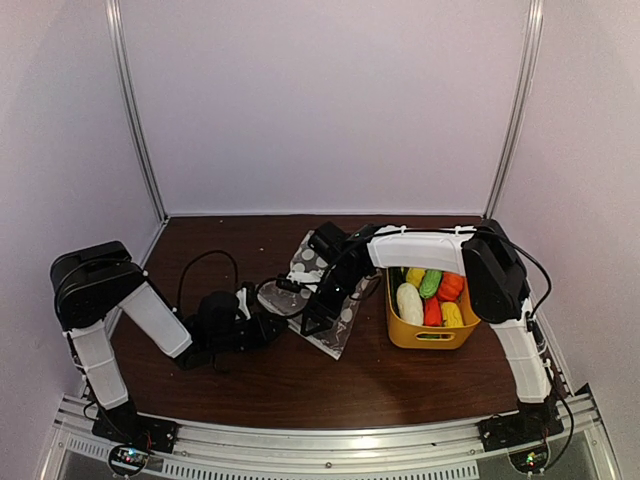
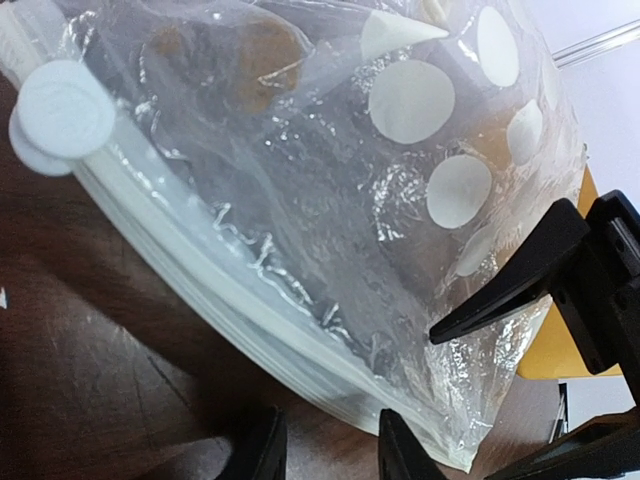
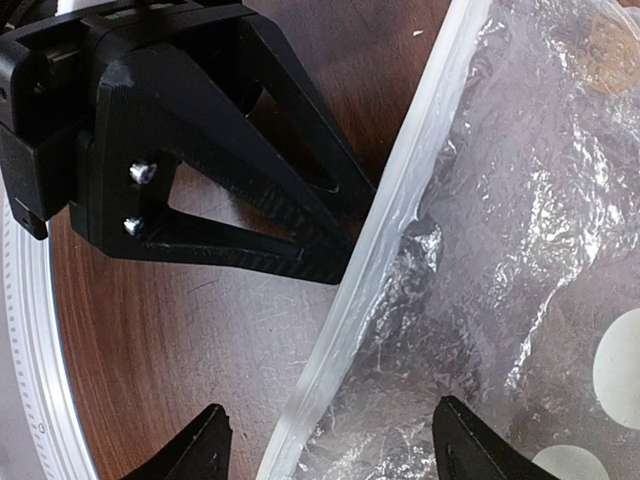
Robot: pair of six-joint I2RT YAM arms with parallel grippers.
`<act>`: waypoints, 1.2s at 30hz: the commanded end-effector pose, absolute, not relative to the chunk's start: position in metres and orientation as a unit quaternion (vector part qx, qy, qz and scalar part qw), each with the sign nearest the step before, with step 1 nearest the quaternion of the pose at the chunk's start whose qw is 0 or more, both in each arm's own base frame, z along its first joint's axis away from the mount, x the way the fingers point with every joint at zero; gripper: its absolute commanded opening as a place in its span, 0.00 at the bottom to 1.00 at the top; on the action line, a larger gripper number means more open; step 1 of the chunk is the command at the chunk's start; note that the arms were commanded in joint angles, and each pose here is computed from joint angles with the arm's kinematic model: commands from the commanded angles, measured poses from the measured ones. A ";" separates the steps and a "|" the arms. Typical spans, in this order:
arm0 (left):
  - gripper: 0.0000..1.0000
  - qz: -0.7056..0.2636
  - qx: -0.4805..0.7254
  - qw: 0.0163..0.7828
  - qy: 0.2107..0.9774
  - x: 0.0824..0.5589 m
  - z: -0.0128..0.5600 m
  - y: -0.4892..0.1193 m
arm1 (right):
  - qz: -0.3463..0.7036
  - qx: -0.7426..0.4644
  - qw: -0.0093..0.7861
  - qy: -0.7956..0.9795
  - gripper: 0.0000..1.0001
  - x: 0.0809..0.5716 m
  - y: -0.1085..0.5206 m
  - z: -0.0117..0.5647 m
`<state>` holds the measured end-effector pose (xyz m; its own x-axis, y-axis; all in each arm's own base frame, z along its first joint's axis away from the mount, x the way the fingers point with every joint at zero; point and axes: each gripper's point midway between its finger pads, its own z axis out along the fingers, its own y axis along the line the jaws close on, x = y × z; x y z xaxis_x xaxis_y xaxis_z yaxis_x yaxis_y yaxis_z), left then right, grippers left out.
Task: Place the food in the zip-top bag and seal the zipper
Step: Adjust the zipper food storage bag at the center of the board.
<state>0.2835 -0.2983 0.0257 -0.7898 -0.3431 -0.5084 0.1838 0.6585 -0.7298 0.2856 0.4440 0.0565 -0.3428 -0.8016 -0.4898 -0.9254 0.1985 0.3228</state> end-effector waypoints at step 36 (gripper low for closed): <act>0.04 -0.378 -0.013 0.348 0.858 0.304 0.071 -0.310 | 0.170 -0.485 0.335 0.789 0.00 0.347 0.443 0.196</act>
